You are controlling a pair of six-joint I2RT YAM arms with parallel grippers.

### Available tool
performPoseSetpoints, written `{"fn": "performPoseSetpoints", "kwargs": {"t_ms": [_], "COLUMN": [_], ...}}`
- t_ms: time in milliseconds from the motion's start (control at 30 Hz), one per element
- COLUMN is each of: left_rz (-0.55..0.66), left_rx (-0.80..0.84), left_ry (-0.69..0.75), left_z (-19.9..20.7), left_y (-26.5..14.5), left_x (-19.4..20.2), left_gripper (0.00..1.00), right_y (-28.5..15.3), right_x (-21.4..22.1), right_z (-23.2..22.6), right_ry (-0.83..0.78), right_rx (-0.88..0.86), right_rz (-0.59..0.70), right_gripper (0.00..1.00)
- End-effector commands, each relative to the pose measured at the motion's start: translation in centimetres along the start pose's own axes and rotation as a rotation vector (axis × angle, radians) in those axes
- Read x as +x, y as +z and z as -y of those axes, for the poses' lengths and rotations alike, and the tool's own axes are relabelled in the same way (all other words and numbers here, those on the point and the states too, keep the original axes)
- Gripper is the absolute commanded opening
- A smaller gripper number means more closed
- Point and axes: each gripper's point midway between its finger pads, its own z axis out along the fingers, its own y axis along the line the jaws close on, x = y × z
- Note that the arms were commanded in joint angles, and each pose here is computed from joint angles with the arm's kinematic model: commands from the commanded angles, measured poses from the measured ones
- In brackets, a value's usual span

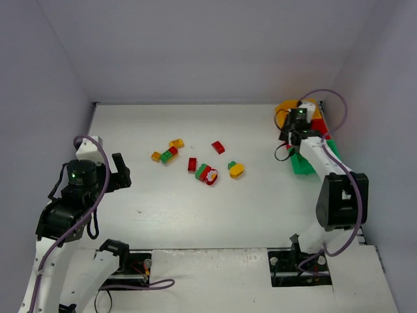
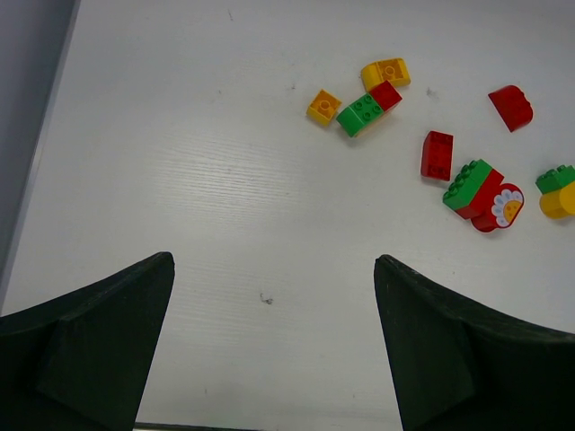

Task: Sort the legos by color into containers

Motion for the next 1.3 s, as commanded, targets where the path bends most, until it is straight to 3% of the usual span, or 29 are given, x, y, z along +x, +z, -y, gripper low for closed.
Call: {"fn": "performPoseSetpoints", "kwargs": {"t_ms": [0,67,233,333,467,567,700,800,867,967,1267], "left_rz": [0.062,0.067,0.072,0.074,0.071,0.074,0.074,0.073,0.069,0.062,0.047], "left_rx": [0.033,0.041,0.045,0.048,0.048,0.043,0.039,0.042,0.041,0.049,0.031], "left_ry": [-0.022,-0.023,-0.024,-0.025,-0.022,-0.021,-0.018,-0.018,-0.015,-0.014,-0.006], "left_z": [0.9,1.0,1.0,1.0,0.9,0.7,0.6,0.7,0.7,1.0,0.7], "left_y": [-0.4,-0.5,-0.7,-0.8,-1.0,-1.2,-1.1,-1.1,-0.8,-0.6,-0.6], "left_x": [-2.2,-2.4,-2.5,-2.3,-2.1,-2.1,-2.0,-2.0,-1.9,-1.9,-1.8], "left_gripper": [0.86,0.86,0.86,0.86,0.86,0.86,0.85,0.86,0.86,0.86,0.85], "right_y": [-1.6,-2.0,-2.0,-1.3,-0.8,-0.8,-1.5,-2.7,-3.9,-4.6,-2.7], "right_x": [-1.2,-0.6,0.9,1.3,0.3,-1.2,-3.0,-4.0,-3.8,-2.7,0.8], "right_z": [6.3,9.9,12.7,13.8,14.0,12.2,7.5,0.4,-5.8,-11.5,-21.7], "right_ry": [0.147,0.237,0.297,0.313,0.303,0.262,0.14,-0.022,-0.108,-0.226,-0.398], "right_rx": [0.165,0.251,0.343,0.375,0.369,0.286,0.165,-0.057,-0.309,-0.464,-0.637], "right_rz": [0.042,0.028,-0.01,-0.026,-0.025,-0.011,0.031,0.082,0.092,0.079,0.018], "right_gripper": [0.02,0.03,0.1,0.22,0.6,0.71,0.75,0.75,0.78,0.81,0.82]}}
